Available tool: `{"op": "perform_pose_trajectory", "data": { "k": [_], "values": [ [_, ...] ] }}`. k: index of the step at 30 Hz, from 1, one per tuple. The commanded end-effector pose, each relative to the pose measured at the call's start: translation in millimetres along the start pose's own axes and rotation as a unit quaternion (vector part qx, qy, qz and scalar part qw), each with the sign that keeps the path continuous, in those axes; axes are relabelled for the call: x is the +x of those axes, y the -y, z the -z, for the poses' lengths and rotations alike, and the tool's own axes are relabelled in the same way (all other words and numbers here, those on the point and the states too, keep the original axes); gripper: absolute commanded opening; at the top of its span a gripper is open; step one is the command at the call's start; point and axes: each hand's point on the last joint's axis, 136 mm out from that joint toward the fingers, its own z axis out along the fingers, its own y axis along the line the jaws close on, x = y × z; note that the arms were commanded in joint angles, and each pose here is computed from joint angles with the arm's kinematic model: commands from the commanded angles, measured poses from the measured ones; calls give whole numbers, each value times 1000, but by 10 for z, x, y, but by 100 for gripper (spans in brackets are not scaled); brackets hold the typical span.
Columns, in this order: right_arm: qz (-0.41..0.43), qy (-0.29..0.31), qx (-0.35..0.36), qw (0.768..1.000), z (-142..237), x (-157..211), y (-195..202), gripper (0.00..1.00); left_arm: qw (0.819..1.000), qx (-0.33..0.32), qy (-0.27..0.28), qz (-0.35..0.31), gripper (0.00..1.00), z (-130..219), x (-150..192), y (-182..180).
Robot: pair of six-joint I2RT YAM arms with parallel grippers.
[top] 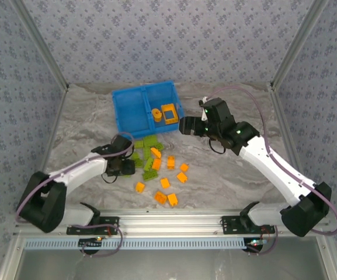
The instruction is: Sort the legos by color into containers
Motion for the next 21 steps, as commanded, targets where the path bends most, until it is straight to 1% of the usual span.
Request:
{"op": "perform_pose_trajectory", "data": {
  "k": [1,4,7,9,11,14,17,19,21],
  "values": [
    [-11,1,14,1000,79,23,87,94,998,12,63,22,55,466,-304,39],
    [-15,6,12,1000,88,-13,91,94,991,40,127,24,56,832,-696,177],
    [-17,11,11,1000,93,-41,90,95,980,60,191,8,55,1095,-1208,368],
    [-18,12,13,1000,90,-46,104,95,974,51,220,-11,55,1168,-1563,466],
    [-21,11,13,1000,92,-45,111,95,970,29,240,-31,55,1163,-1946,532],
    [-22,12,10,1000,137,-53,101,95,964,-3,258,-61,55,1029,-2475,575],
    [-24,19,9,999,209,-65,103,95,966,-15,248,-76,55,746,-2861,586],
    [-24,26,9,999,253,-82,112,95,970,-13,229,-76,56,496,-3016,588],
    [-24,31,9,999,295,-98,115,95,975,-10,211,-76,59,286,-3104,586]
  ]
}}
